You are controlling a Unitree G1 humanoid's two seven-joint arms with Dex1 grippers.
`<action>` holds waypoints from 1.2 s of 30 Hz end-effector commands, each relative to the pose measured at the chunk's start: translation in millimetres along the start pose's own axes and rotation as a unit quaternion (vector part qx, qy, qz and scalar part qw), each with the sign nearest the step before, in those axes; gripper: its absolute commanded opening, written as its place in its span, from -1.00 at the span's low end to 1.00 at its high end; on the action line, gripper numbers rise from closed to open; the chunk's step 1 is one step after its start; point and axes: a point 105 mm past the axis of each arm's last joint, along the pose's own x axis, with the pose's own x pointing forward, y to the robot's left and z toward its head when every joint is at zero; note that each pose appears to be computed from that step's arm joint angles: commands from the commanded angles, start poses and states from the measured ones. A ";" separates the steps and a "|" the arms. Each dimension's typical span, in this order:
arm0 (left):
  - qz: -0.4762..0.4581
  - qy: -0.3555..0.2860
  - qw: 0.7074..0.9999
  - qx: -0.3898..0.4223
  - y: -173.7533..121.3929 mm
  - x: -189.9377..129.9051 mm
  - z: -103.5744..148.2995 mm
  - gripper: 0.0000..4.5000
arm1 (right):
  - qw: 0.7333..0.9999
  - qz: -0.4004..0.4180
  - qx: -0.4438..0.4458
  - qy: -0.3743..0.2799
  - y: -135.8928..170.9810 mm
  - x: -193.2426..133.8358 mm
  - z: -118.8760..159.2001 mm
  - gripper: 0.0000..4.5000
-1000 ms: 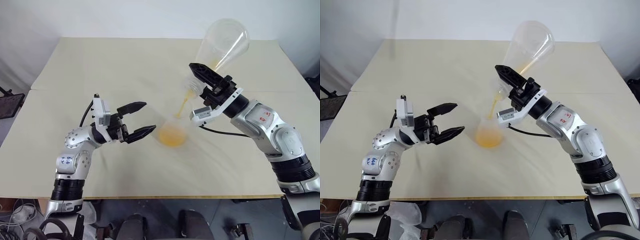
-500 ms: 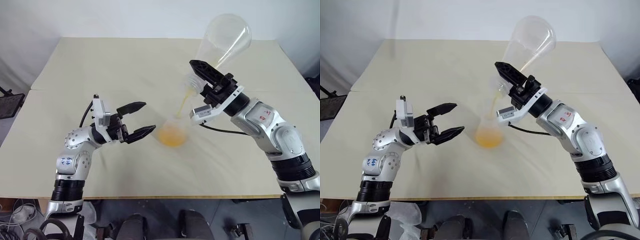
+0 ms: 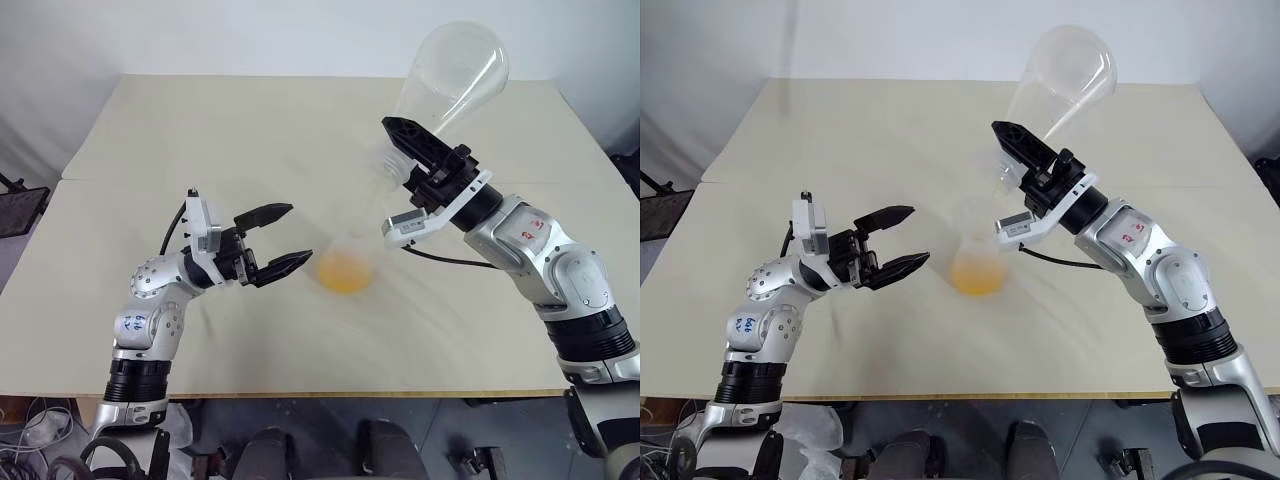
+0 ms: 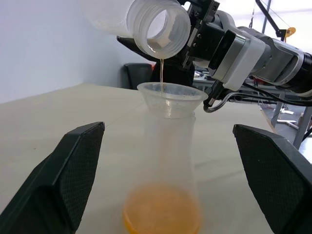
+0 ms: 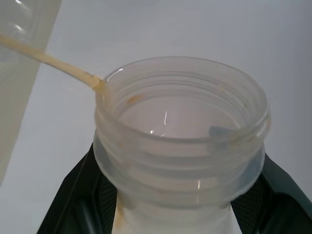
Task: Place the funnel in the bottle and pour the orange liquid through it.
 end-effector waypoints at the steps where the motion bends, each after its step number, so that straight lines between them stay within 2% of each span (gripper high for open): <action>1: 0.004 -0.006 1.000 0.011 0.6 0.3 3.2 1.00 | 0.999 -0.039 -0.014 0.001 -21.3 3.7 -4.3 0.13; 8: 0.005 -0.004 1.000 0.010 -0.4 -1.5 2.9 1.00 | 0.999 -0.041 -0.006 -0.003 -20.8 3.6 -0.7 0.13; 15: 0.004 -0.002 1.000 0.009 -0.6 -1.9 3.1 1.00 | 0.997 -0.037 0.066 0.003 -16.4 0.0 3.4 0.13; 21: 0.001 0.002 1.000 0.008 -0.5 -3.3 3.6 1.00 | 0.985 -0.056 0.159 0.046 -30.6 -2.6 -12.5 0.13; 23: 0.000 0.004 1.000 0.009 -0.1 -3.7 4.1 1.00 | 0.969 -0.060 0.231 0.068 -36.9 -6.5 -23.2 0.13; 24: -0.001 0.005 1.000 0.009 -0.1 -3.8 4.3 1.00 | 0.951 -0.063 0.292 0.085 -39.4 -10.6 -31.7 0.13; 25: -0.002 0.006 1.000 0.009 0.0 -4.1 4.3 1.00 | 0.911 -0.067 0.393 0.104 -39.4 -16.3 -40.5 0.13; 28: -0.004 0.008 1.000 0.008 0.1 -4.7 4.2 1.00 | 0.782 -0.070 0.604 0.135 -33.3 -45.0 -64.6 0.13; 30: -0.006 0.008 1.000 0.008 0.1 -4.5 4.1 1.00 | 0.745 -0.052 0.640 0.183 -18.9 -69.2 -80.2 0.13; 32: -0.007 0.009 1.000 0.008 0.2 -4.0 4.2 1.00 | 0.730 -0.066 0.639 0.234 -12.8 -90.3 -98.2 0.13; 33: -0.008 0.009 1.000 0.008 0.3 -3.8 4.4 1.00 | 0.712 -0.070 0.649 0.258 -6.9 -100.7 -106.0 0.13; 36: -0.009 0.007 1.000 0.004 0.7 -3.2 4.7 1.00 | 0.697 -0.077 0.636 0.322 13.0 -134.4 -125.9 0.13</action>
